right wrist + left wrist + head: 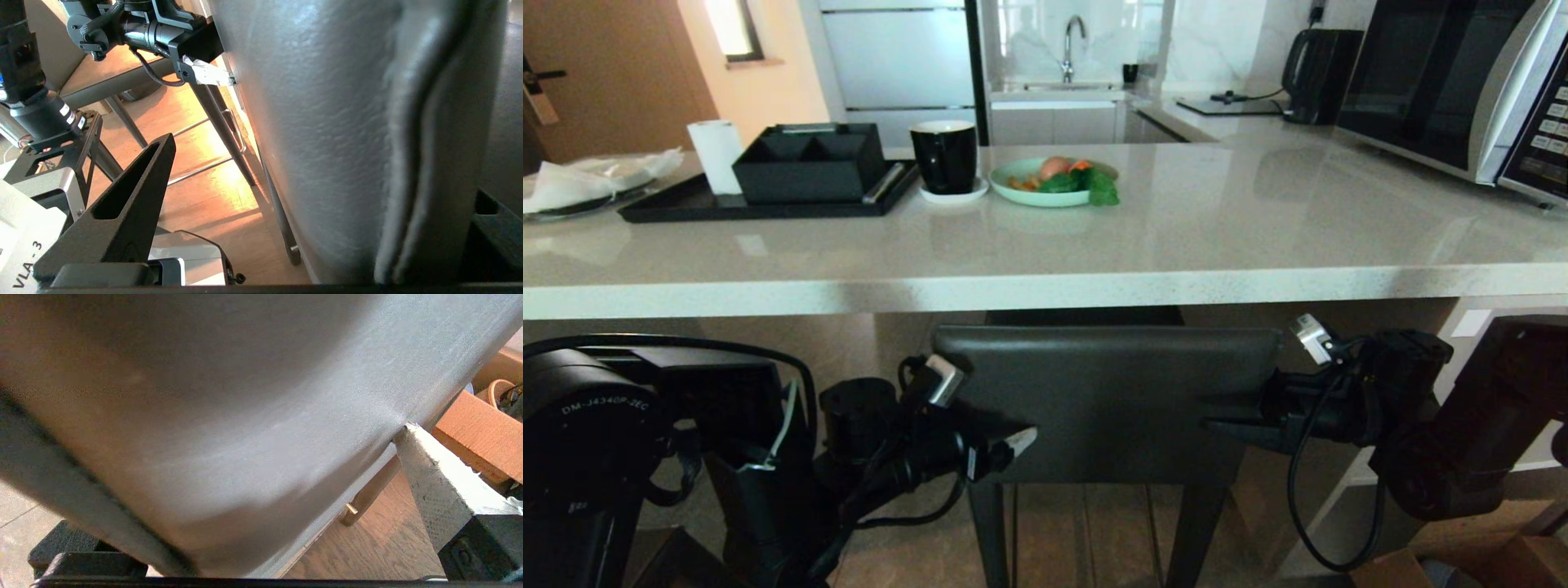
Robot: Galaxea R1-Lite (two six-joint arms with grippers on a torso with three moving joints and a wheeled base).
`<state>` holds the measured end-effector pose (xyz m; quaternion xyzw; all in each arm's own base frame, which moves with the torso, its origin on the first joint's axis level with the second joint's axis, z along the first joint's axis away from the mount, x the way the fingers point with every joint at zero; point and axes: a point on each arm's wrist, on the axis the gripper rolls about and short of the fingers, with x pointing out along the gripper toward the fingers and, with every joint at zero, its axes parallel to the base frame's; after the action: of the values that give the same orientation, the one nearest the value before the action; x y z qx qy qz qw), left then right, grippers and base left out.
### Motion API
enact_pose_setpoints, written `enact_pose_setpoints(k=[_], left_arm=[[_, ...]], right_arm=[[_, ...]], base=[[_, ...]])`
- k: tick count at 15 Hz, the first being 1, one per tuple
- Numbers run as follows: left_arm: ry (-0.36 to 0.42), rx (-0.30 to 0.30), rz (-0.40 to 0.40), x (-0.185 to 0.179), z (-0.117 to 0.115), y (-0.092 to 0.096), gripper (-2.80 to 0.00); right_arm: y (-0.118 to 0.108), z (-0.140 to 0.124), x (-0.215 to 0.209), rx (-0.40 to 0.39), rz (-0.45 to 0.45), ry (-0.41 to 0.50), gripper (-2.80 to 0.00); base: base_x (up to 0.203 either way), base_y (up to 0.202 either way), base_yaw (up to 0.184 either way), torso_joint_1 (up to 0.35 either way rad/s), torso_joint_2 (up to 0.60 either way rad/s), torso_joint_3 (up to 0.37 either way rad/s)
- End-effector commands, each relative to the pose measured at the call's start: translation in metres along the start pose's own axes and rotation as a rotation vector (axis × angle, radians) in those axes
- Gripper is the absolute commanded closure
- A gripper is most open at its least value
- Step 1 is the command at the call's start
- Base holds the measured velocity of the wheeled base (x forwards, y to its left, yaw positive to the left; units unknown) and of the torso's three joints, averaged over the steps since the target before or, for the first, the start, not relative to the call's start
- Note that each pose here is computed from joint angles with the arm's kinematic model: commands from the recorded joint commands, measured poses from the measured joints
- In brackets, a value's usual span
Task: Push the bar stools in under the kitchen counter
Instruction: Push the gray chair back under the dining table
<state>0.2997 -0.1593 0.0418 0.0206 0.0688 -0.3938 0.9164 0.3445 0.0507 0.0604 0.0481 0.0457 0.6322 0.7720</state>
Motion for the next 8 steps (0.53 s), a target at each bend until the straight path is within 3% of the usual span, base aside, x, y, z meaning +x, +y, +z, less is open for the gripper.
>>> enact_pose_setpoints(k=[1, 8], left_arm=[[-0.015, 0.006, -0.003, -0.002, 0.004, -0.001, -2.8], [-0.015, -0.021, 0.059, -0.032, 0.015, 0.01, -2.8]], right_arm=[[0.001, -0.001, -0.001, 0.0, 0.008, 0.001, -2.8], [-0.007, 0.003, -0.043, 0.006, -0.103, -0.015, -2.8]], base=[[0.0, 0.0, 0.0, 0.0, 0.0, 0.0], [0.0, 0.0, 0.0, 0.0, 0.0, 0.0]])
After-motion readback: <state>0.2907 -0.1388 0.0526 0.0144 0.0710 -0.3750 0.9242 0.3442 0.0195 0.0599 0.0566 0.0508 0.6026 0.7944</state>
